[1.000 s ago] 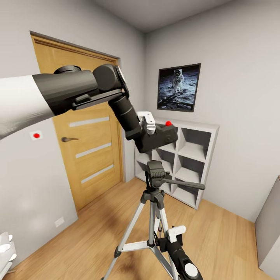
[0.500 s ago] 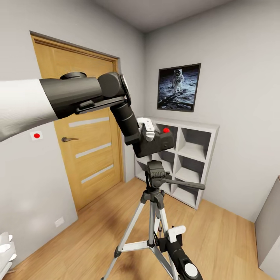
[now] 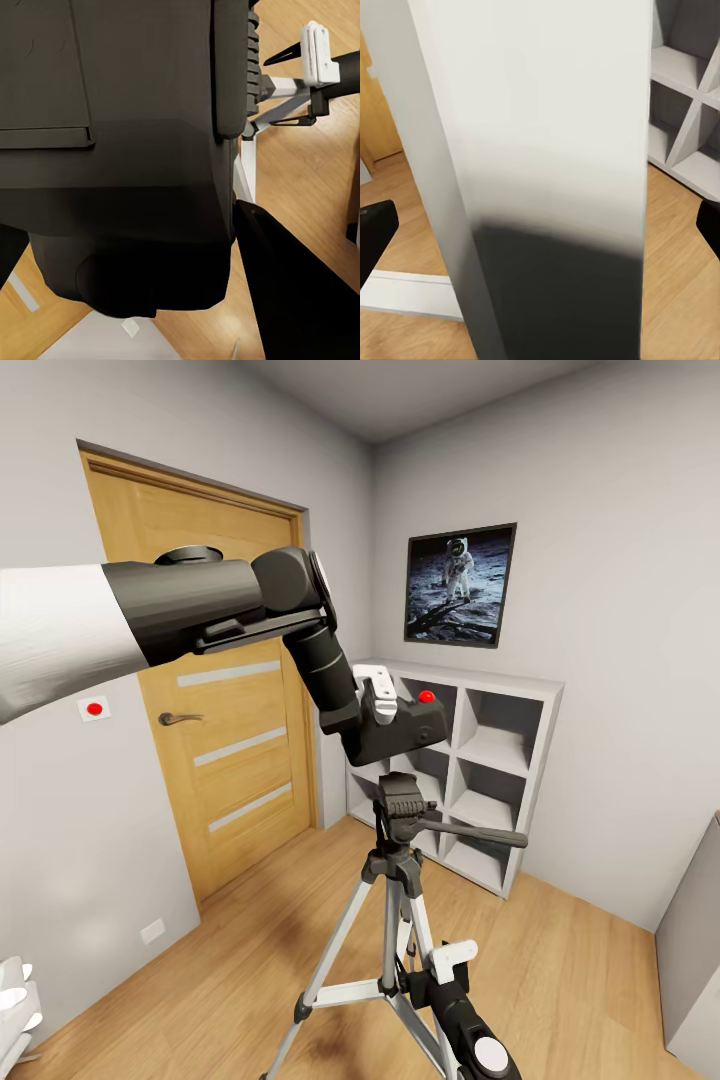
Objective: Attach the digital camera to the camera tripod in the bedroom.
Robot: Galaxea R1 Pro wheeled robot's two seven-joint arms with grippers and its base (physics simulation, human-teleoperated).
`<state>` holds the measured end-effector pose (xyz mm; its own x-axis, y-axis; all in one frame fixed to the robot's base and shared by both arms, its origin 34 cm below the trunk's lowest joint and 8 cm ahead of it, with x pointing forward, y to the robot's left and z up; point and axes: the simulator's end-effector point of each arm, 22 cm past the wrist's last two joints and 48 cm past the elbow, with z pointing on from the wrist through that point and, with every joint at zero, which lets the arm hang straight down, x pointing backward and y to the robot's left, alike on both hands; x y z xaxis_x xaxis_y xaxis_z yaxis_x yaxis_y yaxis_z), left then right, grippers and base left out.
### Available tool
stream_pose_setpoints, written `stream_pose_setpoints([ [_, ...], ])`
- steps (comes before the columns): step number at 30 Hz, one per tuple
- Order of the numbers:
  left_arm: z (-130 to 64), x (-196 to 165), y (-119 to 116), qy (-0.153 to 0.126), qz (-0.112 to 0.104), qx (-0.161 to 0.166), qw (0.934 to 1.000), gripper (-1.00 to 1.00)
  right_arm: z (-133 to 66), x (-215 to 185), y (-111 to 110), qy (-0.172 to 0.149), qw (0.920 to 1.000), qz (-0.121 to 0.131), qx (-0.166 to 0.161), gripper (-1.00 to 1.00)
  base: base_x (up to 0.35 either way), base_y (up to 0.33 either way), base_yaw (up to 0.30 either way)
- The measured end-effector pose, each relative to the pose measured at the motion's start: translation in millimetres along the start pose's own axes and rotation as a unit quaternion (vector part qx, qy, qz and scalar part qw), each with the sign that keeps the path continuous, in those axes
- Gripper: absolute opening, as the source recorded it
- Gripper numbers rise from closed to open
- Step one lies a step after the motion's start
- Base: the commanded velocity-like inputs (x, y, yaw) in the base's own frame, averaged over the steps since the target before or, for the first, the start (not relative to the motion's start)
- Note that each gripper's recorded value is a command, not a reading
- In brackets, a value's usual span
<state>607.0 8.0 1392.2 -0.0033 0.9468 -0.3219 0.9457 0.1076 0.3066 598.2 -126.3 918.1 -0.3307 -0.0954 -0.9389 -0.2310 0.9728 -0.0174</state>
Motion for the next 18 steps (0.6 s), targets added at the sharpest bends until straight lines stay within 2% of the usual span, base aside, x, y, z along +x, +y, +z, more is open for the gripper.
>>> stream_pose_setpoints([
  [18, 1.1, 1.4, 1.8, 0.000, -0.004, 0.000, 1.0000, -1.00, 0.0, 0.0, -0.4, 0.000, 1.0000, 0.000, 0.000, 1.00, 0.000, 0.000, 0.000],
])
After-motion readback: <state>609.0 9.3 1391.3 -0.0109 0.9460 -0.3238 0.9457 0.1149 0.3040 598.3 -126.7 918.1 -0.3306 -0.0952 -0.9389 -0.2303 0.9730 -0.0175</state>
